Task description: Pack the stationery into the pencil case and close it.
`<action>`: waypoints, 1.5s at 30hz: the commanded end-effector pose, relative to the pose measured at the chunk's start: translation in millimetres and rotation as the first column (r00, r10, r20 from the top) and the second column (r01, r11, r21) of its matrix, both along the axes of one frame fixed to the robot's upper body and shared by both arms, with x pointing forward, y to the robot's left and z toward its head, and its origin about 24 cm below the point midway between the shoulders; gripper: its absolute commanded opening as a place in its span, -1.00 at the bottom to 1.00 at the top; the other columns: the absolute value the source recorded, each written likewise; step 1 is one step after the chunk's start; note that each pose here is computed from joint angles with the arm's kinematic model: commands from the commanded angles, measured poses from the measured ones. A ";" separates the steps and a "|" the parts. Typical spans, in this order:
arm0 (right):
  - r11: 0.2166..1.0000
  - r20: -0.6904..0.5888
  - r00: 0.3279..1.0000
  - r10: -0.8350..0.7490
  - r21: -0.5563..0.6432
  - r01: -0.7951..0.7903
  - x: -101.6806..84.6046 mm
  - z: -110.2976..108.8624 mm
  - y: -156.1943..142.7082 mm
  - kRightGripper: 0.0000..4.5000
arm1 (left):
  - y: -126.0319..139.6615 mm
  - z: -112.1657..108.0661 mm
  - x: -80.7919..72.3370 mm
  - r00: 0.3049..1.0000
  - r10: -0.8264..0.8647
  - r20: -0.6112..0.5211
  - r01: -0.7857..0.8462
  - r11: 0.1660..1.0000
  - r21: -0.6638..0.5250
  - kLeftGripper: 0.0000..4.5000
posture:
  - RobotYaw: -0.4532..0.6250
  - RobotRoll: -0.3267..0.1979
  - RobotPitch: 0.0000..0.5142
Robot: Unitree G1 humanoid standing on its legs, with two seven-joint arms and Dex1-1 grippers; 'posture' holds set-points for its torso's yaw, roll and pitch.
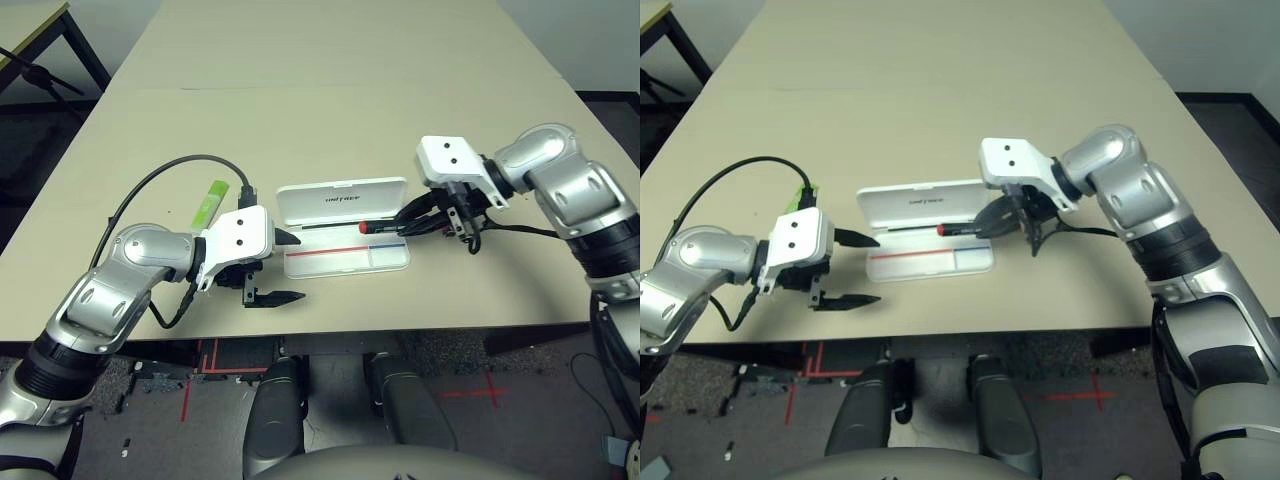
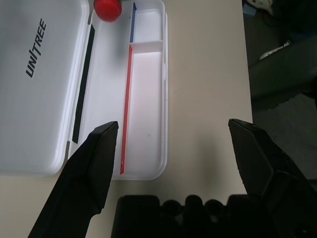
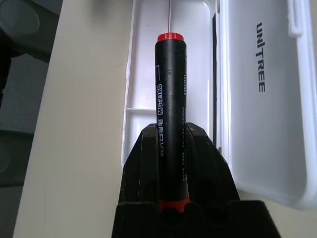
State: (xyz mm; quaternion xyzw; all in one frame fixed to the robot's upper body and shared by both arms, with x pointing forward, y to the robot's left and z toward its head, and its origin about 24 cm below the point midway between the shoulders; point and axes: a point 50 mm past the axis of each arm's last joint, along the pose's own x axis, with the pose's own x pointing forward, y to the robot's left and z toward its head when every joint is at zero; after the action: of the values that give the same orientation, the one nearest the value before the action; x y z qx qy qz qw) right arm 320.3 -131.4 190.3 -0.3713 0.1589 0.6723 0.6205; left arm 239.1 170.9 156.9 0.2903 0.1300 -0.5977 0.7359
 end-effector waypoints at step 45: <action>0.965 -0.136 0.989 -0.053 0.246 0.086 -21.8 10.4 -28.7 0.99 | 4.9 4.8 -9.6 0.997 0.072 -0.036 -0.073 0.997 -0.008 1.00 | -0.07 0.25 -0.32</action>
State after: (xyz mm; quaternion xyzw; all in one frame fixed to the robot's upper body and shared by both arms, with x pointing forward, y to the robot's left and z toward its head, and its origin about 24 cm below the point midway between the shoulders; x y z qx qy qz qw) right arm 304.4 -153.0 194.3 -0.2556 0.1278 0.6844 0.6708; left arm 231.3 172.8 159.3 0.2724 0.1466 -0.5806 0.7532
